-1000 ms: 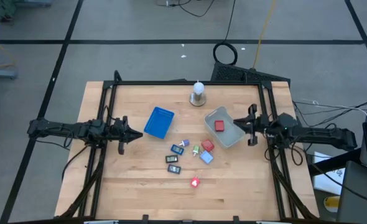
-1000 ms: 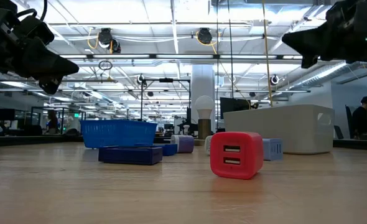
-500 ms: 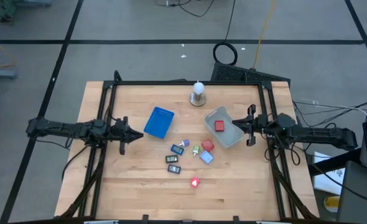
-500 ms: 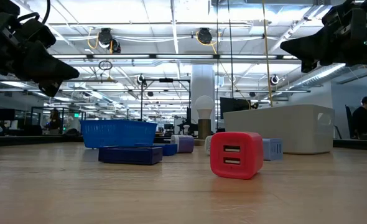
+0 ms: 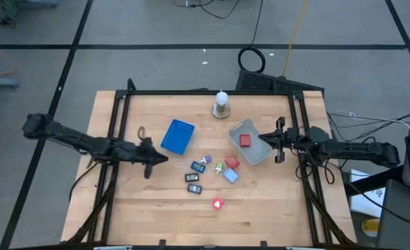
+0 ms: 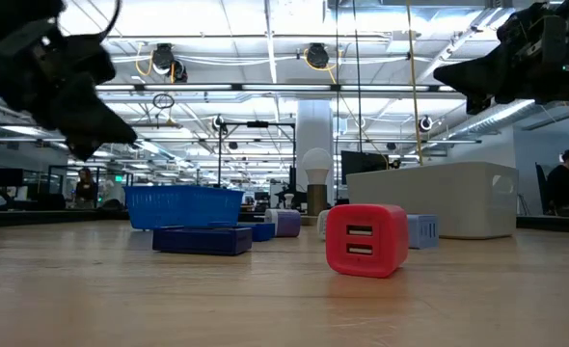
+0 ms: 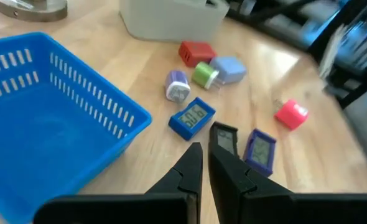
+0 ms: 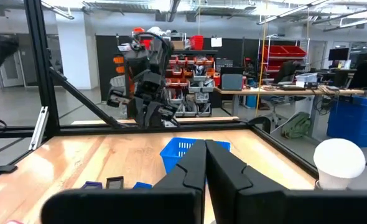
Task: Pick & Place Office items
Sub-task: Put the blue timer into the blue bin
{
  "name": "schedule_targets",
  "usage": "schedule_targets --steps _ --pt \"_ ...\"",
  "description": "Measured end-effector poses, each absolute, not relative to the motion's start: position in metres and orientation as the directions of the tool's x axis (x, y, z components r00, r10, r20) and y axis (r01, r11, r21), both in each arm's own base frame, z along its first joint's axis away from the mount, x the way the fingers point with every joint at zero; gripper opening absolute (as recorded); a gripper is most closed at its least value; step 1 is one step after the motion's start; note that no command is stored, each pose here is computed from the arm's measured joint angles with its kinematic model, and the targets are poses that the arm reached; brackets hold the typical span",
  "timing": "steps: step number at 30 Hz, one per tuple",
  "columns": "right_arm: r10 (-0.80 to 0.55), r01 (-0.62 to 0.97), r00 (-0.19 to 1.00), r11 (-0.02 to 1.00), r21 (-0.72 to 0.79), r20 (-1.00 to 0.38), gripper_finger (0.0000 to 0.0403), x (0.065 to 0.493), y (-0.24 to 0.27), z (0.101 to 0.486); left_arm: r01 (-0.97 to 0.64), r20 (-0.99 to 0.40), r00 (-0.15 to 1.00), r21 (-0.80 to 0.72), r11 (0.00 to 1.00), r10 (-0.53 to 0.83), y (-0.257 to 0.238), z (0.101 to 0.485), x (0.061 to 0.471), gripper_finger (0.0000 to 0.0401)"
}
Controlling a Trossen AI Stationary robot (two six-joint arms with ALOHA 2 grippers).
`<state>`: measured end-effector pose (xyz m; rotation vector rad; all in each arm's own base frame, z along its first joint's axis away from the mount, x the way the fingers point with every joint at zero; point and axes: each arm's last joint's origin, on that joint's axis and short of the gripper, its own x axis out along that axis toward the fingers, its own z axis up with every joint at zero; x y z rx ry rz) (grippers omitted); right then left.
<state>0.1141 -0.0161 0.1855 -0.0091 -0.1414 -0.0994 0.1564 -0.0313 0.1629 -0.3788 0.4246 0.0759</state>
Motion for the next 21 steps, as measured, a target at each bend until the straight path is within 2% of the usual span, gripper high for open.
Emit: schedule_targets --steps 8,13,17,21 --pt "-0.097 0.094 0.99 0.995 0.035 0.102 0.0004 0.117 -0.016 0.182 -0.154 -0.599 0.8 -0.163 0.975 0.026 -0.048 0.197 0.228 0.0026" --pt "-0.096 0.094 0.992 0.995 0.036 0.08 0.0004 0.117 -0.016 0.18 -0.089 -0.677 0.735 -0.051 0.995 0.031 -0.049 0.208 0.269 0.0032" --pt "-0.096 0.093 0.992 0.995 0.036 0.079 0.0004 0.118 -0.016 0.179 0.014 -0.718 0.696 -0.012 1.0 -0.019 -0.052 0.206 0.294 0.0065" --pt "-0.096 0.094 0.993 0.995 0.035 0.073 0.0004 0.118 -0.017 0.179 0.076 -0.751 0.659 0.004 0.997 -0.047 -0.055 0.198 0.314 0.0127"
